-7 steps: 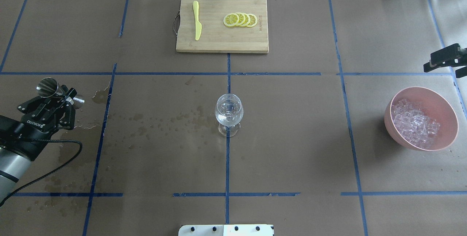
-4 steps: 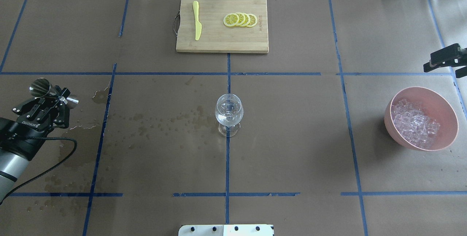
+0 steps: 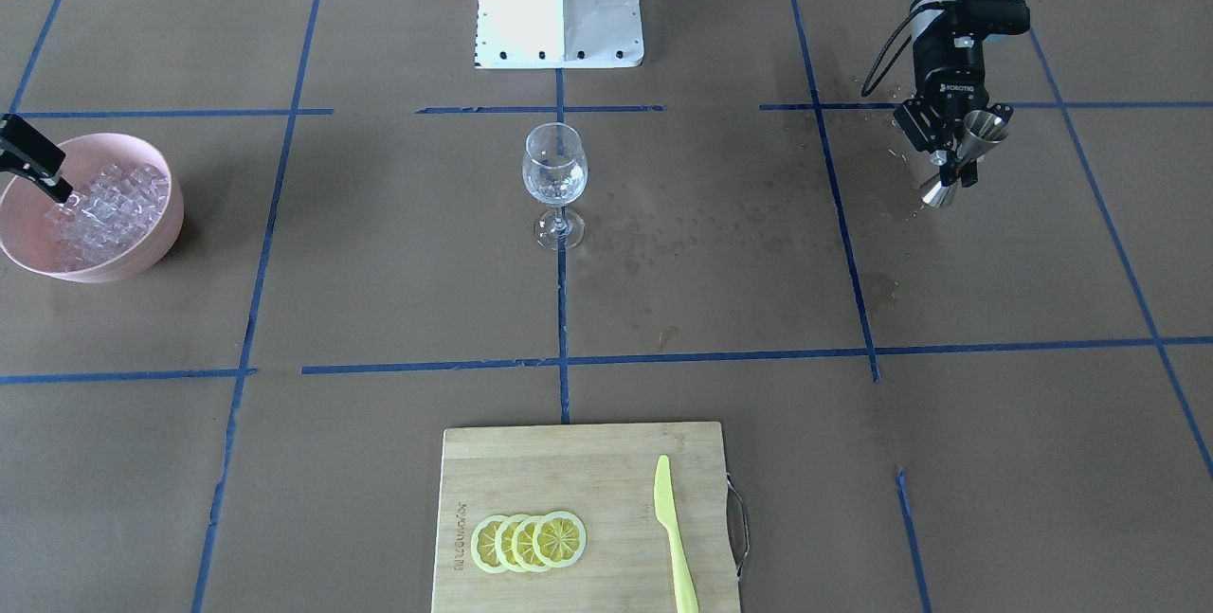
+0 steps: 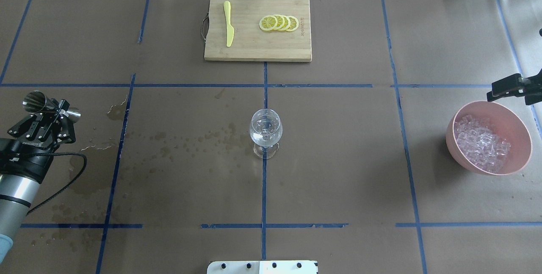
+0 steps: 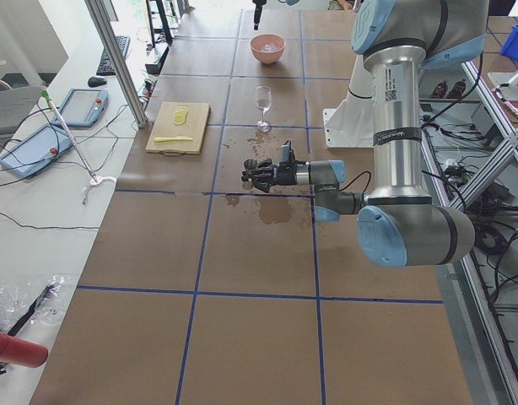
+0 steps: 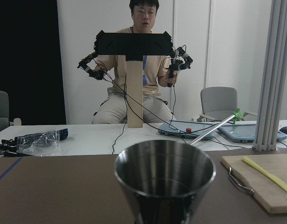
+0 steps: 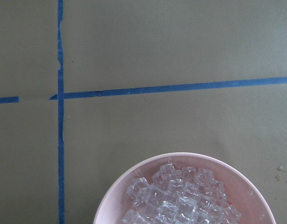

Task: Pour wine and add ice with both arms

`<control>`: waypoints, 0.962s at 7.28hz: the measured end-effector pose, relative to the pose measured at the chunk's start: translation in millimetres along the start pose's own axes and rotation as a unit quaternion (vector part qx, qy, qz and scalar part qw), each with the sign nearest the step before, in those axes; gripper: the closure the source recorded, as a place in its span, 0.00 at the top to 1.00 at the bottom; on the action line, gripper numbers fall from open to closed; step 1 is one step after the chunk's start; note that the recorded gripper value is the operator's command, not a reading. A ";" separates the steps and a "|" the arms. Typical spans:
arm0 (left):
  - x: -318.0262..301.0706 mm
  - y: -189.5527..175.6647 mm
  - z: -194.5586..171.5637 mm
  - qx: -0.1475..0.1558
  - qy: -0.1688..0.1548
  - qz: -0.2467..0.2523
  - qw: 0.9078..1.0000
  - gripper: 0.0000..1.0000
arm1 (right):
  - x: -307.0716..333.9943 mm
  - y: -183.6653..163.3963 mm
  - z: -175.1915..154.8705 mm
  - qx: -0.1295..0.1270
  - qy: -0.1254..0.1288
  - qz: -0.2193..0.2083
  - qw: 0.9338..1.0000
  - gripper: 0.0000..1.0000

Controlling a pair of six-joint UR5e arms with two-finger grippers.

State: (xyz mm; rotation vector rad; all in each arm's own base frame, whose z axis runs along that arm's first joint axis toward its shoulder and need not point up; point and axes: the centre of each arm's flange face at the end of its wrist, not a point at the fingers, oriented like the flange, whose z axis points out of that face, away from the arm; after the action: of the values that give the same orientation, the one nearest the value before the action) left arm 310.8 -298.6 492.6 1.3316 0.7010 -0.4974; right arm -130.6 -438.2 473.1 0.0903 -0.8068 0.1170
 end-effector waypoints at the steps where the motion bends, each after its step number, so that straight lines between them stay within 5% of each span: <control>1: 0.4 1.3 0.1 0.001 -0.001 -0.001 1.000 0.00 | 0.6 11.6 14.2 -0.002 0.013 -0.005 1.000 1.00; 7: 3.0 11.5 1.5 -0.002 -0.001 -0.007 1.000 0.00 | 25.4 47.3 85.7 0.000 0.000 0.012 1.000 0.98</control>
State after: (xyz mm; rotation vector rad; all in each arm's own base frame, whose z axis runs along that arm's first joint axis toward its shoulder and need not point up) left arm 321.1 -297.7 498.6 1.3236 0.7107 -0.5089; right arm -181.0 -400.3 552.2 0.0806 -0.8090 0.1395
